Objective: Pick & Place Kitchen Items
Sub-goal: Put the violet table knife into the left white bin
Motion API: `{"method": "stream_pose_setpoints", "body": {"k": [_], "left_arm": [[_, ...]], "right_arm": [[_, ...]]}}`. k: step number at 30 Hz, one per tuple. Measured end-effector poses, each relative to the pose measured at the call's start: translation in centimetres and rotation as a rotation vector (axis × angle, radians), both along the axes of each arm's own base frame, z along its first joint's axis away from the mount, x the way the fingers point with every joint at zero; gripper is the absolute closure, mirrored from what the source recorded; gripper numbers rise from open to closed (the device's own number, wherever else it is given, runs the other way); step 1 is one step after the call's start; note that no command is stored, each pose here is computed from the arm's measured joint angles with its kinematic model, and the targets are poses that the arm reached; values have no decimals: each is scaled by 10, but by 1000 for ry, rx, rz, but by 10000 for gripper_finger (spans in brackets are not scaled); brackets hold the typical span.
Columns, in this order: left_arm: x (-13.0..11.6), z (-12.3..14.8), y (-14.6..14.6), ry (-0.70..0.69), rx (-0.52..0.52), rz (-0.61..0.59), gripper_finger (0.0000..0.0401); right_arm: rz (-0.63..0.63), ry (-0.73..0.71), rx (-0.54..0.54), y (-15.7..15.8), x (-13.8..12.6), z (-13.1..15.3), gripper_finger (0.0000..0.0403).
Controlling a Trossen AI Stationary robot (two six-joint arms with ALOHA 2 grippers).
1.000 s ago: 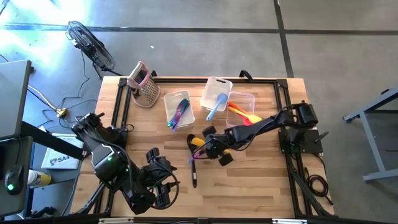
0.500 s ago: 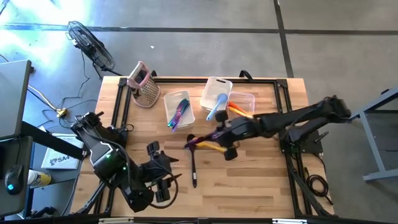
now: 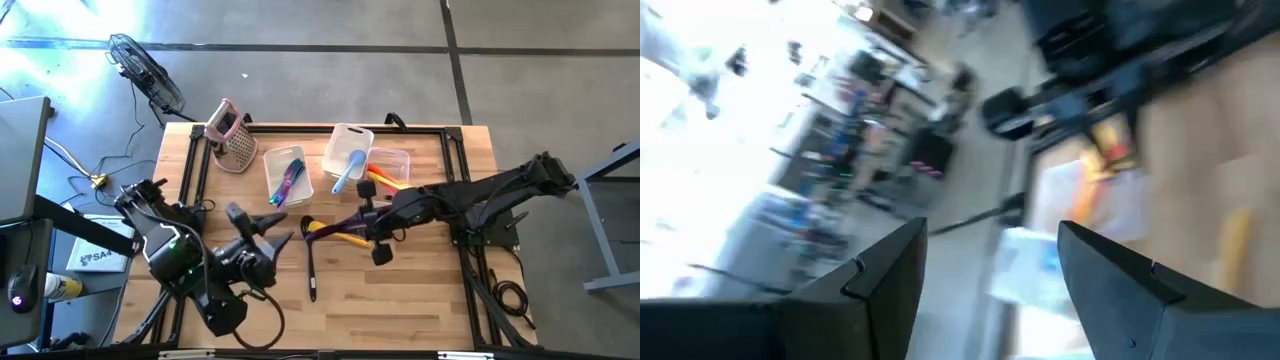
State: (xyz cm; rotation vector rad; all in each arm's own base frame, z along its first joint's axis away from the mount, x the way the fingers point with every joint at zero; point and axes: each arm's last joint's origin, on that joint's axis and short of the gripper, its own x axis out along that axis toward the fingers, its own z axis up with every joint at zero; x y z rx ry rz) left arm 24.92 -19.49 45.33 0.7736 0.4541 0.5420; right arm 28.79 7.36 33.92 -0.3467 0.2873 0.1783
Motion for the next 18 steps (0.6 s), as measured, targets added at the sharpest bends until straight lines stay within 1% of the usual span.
{"method": "stream_pose_setpoints", "body": {"k": [2,5,7,9,12,14,18], "left_arm": [[1,0,2,48,86,1,182],[8,2,7,165,230,-11,182],[11,4,6,215,285,-46,182],[16,6,6,248,285,-105,182],[25,6,3,244,231,-185,182],[27,7,2,230,207,-203,182],[27,5,2,251,223,-207,182]], "right_arm": [[6,1,0,2,0,0,367],[6,1,4,2,0,0,367],[4,1,3,1,0,0,367],[3,2,4,1,0,0,367],[11,6,17,-1,0,0,367],[10,13,29,-2,1,-1,367],[2,20,34,-4,1,-2,367]]}}
